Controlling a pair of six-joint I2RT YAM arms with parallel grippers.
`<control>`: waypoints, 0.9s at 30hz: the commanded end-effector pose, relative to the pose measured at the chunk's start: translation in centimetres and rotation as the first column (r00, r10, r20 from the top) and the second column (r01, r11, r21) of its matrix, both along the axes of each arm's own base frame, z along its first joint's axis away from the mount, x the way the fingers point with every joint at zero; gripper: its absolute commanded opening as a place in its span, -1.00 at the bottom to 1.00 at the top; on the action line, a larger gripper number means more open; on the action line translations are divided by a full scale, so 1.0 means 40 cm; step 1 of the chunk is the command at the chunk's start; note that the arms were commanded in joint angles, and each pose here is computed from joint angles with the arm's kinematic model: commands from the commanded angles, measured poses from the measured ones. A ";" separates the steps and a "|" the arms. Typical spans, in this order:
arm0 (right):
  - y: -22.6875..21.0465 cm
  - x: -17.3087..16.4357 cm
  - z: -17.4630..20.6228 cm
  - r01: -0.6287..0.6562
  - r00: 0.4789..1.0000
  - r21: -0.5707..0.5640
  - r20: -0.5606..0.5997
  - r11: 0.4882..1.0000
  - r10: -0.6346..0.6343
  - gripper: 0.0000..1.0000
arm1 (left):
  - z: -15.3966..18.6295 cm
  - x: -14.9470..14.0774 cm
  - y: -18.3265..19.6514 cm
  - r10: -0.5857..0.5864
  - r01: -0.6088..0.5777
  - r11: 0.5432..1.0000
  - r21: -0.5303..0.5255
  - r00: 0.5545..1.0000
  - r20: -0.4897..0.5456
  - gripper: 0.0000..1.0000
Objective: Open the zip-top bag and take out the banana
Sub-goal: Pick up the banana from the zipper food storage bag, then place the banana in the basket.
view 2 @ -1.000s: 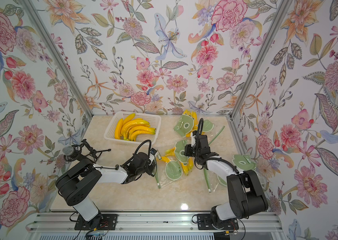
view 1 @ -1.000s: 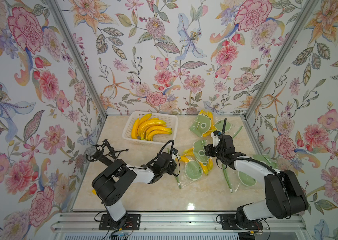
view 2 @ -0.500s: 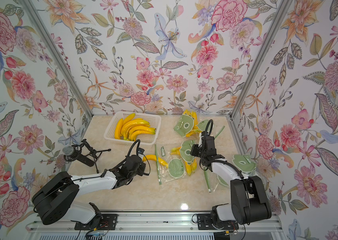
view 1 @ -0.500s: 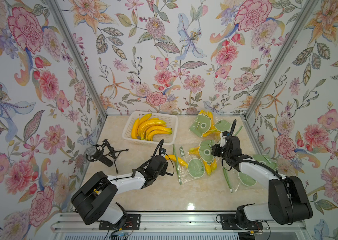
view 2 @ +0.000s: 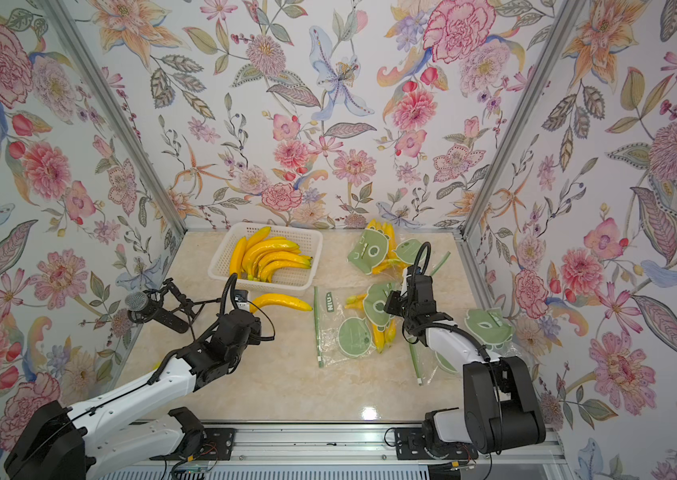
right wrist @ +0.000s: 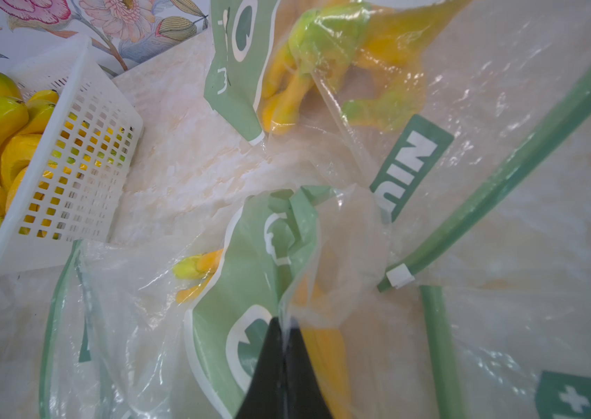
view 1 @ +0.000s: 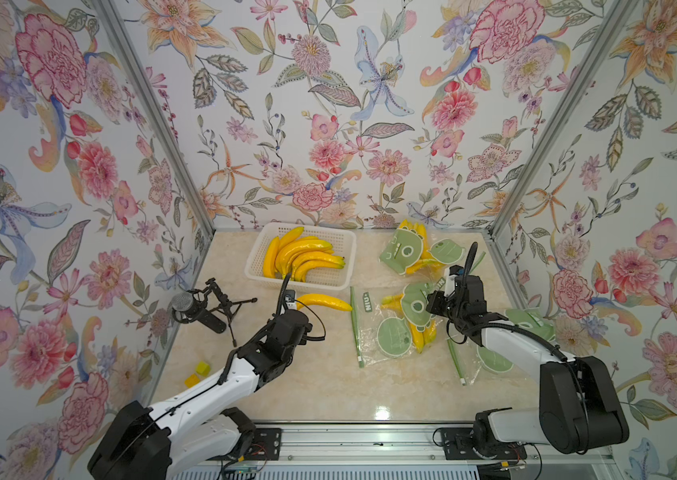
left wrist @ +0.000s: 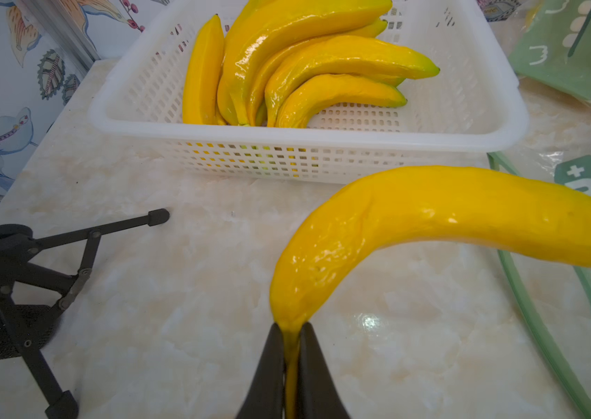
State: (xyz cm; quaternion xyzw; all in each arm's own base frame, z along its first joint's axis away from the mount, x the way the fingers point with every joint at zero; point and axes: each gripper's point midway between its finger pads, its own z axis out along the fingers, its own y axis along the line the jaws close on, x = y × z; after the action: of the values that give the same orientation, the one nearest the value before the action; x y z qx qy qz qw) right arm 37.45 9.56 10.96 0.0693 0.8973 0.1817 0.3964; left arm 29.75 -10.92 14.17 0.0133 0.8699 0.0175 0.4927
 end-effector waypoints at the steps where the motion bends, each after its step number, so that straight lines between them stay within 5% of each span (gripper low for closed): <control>1: 0.010 -0.010 0.011 -0.006 1.000 0.020 0.012 1.000 0.006 -1.00 | 0.064 0.020 0.056 0.070 -0.070 0.998 -0.008 0.997 0.036 -1.00; 11: 0.040 -0.017 0.019 -0.028 0.999 0.030 0.023 0.999 0.028 -1.00 | 0.231 0.263 0.110 0.126 -0.123 0.991 -0.043 0.989 0.072 -1.00; 18: 0.053 -0.026 0.016 -0.045 0.999 0.032 0.021 0.998 0.044 -1.00 | 0.198 0.435 0.196 0.205 -0.202 0.976 -0.077 0.978 0.027 -1.00; 27: 0.054 -0.034 0.008 -0.049 0.999 0.029 0.017 0.998 0.049 -1.00 | 0.039 0.585 0.239 0.212 -0.223 0.967 -0.119 0.972 -0.103 -1.00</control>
State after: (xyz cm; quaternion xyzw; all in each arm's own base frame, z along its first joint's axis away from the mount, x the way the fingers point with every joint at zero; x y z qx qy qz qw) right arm 36.39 11.37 10.93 0.0526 0.8971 0.1958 0.3926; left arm 51.74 -0.62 16.00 -0.1122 0.8852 0.0420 0.4494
